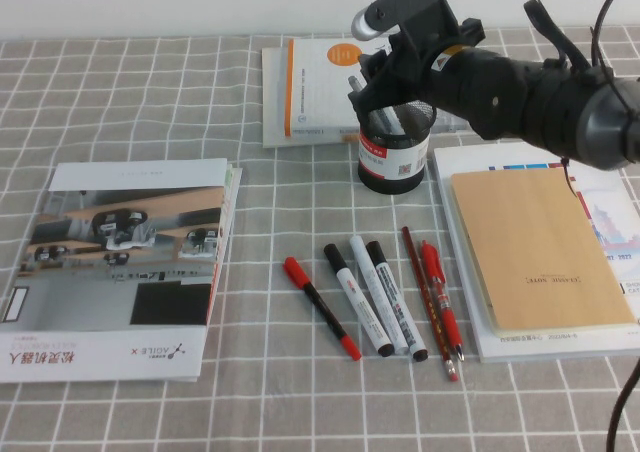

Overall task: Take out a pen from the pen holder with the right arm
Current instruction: 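Take a marker out of the pen holder and lay it on the table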

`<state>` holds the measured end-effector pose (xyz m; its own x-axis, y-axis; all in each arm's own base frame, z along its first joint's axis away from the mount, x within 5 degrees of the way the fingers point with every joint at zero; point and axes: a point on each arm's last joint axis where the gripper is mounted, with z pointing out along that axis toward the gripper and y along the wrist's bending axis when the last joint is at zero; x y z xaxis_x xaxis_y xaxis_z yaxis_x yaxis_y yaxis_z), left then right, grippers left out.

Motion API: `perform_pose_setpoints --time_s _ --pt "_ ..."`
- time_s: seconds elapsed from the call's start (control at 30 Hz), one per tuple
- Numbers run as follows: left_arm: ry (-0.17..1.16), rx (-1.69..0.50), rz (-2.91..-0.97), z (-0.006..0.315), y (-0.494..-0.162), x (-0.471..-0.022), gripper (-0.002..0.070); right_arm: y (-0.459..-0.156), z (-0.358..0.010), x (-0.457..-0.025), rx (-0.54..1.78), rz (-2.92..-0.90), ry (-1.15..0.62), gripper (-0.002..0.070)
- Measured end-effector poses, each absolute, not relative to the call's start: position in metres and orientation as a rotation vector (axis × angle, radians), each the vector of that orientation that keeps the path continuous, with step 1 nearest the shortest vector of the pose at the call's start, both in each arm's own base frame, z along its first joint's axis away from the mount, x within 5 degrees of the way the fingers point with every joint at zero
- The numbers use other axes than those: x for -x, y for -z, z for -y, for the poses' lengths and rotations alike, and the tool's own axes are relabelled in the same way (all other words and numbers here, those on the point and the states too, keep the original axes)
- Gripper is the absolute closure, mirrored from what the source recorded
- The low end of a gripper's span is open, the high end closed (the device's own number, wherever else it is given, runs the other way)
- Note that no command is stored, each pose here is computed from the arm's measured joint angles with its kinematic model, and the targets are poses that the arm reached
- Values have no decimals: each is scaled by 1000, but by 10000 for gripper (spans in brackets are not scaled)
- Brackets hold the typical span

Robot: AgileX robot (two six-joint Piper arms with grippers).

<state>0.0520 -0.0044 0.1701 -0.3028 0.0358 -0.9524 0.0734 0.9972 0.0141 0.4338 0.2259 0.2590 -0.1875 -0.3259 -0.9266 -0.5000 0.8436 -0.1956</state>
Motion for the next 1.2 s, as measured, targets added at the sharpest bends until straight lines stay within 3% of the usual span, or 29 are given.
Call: perform_pose_setpoints --time_s 0.63,1.2 --pt "37 -79 -1879 4 -170 -52 680 -232 -232 -447 650 -1837 -170 375" --pt "37 -79 -1879 4 -170 -52 680 -232 -232 -448 642 -1825 -166 375"
